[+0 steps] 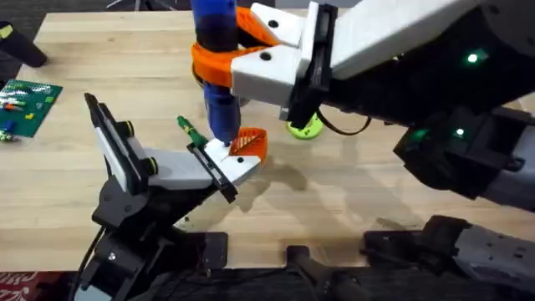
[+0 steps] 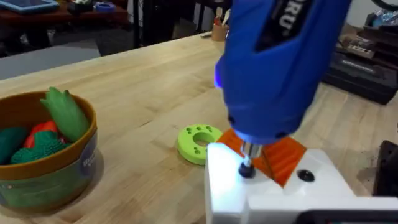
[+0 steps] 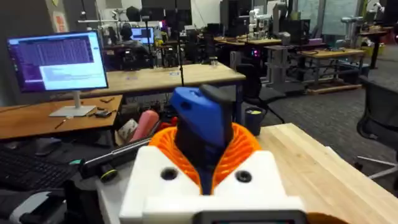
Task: Pick up the gripper from the table and insert it into the empty holder that is missing its gripper. Then pick up a screw, insert it into the mounting hole, and use the screwdriver to tighten it. Finally, clean up the table by picking up the vegetable and placing it into the bucket.
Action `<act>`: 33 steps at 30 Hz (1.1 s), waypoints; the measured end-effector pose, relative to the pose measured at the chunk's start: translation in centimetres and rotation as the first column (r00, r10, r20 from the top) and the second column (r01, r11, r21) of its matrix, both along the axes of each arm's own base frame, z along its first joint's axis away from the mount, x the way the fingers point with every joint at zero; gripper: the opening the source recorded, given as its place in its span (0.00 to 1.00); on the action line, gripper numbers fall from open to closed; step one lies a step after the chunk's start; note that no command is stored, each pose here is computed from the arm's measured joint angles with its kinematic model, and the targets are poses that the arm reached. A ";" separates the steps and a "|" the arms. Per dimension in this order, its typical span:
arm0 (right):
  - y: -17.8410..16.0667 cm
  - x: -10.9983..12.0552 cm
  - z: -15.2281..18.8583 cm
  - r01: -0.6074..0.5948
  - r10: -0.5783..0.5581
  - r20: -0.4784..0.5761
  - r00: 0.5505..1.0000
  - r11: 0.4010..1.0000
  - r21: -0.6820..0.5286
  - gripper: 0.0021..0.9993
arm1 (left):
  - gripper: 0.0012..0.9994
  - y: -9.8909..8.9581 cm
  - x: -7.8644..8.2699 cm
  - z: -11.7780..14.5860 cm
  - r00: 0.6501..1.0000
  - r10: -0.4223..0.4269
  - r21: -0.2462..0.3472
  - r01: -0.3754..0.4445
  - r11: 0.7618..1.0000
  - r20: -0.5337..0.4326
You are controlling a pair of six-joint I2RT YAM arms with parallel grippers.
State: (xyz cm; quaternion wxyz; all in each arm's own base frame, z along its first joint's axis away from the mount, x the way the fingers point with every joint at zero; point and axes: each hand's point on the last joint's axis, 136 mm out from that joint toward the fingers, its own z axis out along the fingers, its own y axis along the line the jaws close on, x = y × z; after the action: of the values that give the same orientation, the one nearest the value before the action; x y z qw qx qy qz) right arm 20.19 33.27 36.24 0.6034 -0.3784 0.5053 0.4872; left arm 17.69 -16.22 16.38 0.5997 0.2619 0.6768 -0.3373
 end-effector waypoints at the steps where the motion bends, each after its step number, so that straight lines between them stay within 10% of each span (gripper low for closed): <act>1: 0.0 0.0 0.0 0.000 0.000 0.000 1.000 1.000 0.000 0.06 | 0.01 0.0 0.0 0.0 1.000 0.000 0.000 0.000 1.000 0.000; 33: 0.7 0.2 -0.2 -0.011 0.011 -0.011 1.000 1.000 0.017 0.06 | 0.01 0.0 0.1 0.0 1.000 0.004 -0.002 -0.004 1.000 -0.004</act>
State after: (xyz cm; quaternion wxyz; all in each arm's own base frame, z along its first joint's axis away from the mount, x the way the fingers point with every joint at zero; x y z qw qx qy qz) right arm 20.39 33.92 36.03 0.6011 -0.3731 0.5026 0.4969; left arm 17.74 -16.17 16.36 0.5994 0.2592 0.6781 -0.3372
